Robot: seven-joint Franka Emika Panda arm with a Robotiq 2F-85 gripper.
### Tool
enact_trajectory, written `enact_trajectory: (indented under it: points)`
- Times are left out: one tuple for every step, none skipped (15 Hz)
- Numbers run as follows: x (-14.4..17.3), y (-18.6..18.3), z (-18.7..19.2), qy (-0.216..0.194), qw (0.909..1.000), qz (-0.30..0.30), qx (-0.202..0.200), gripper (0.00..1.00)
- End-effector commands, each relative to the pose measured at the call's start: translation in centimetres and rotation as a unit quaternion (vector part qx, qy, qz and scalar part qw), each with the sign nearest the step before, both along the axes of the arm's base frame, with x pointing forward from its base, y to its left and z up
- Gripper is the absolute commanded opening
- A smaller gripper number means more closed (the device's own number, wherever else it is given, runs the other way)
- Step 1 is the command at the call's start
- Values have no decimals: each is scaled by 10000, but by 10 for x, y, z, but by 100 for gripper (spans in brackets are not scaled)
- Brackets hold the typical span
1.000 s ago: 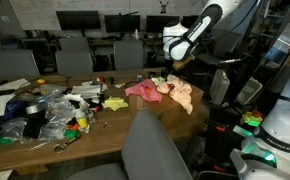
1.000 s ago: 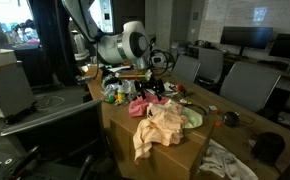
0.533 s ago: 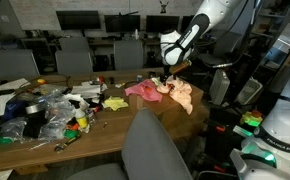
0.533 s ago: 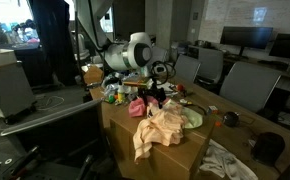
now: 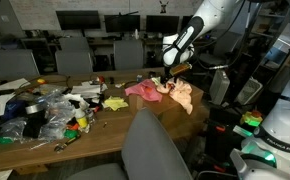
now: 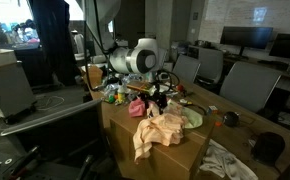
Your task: Pick the clothes on the box and put them on the back rest of the chair
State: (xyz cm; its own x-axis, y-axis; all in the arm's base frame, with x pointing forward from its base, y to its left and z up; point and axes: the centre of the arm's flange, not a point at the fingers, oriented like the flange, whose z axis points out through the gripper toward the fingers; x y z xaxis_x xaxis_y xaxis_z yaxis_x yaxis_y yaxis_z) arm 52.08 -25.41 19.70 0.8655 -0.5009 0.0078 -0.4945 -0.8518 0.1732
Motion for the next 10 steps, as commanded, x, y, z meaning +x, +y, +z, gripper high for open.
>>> enact_trajectory:
  points:
    - [6,-10,7,-163,9991,-74,-377,100]
    - [5,-11,9,-197,9987,-62,-459,100]
    - [6,-12,12,-251,9981,-52,-552,100]
    - [6,-10,15,-304,9977,-24,-613,100]
    - [6,-9,16,-342,9973,1,-653,100]
    - [7,-8,17,-362,9969,20,-694,100]
    - [9,-7,16,-374,9967,41,-719,100]
    - [9,-5,16,-365,9966,65,-735,100]
    - [10,-4,15,-361,9968,84,-707,75]
    - [10,-3,15,-359,9970,93,-681,74]
